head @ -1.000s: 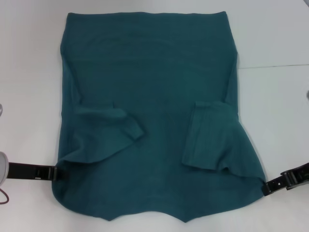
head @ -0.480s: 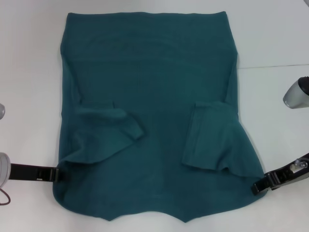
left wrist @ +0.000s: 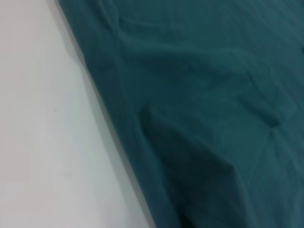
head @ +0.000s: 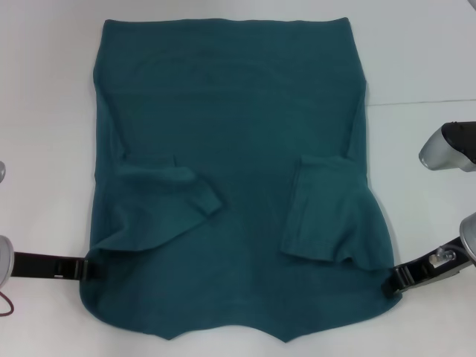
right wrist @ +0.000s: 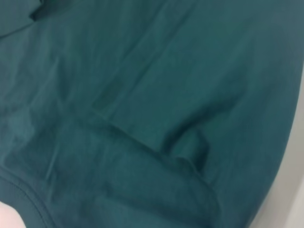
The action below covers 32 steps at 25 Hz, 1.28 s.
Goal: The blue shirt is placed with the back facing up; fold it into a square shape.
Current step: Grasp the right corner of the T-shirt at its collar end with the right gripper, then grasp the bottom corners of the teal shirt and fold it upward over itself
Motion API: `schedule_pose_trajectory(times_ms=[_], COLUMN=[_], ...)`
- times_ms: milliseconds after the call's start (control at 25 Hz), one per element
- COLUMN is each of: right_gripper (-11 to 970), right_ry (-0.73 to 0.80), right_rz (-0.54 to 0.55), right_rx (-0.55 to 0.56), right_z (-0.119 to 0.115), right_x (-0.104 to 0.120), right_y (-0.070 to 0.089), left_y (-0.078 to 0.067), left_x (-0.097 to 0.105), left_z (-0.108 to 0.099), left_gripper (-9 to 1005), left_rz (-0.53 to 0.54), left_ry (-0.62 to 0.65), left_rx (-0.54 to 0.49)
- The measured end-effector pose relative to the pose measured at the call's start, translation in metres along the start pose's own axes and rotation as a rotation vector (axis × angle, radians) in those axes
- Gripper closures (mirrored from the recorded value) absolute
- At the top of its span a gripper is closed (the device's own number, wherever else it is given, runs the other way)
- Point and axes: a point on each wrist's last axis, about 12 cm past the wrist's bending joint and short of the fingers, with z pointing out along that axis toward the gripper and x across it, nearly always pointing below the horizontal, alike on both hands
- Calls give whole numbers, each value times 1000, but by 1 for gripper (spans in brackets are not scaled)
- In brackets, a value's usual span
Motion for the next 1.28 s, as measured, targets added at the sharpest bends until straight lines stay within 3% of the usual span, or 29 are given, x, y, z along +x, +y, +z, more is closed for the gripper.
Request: schedule_pose_trajectory(times_ms=[160,360,680,1280], right_gripper=[826,903,902,903], right_ry=[1,4,33,6], right_rz=[-7,-30,-80,-58], right_rx=[-2,-4,-22,52], right_z=[-1,-3,-18,-41], right_x=[0,1,2,2], right_y=[0,-2,-6,-32], left_y=[0,0,5,8], left_x=[0,-1,1,38], left_z=[0,-1,-8,-17], left_gripper=[989,989,989,990], left_rz=[-3,-10,-60,-248], left_ry=[0,-10,-62,-135], left_rx=[1,4,16,153])
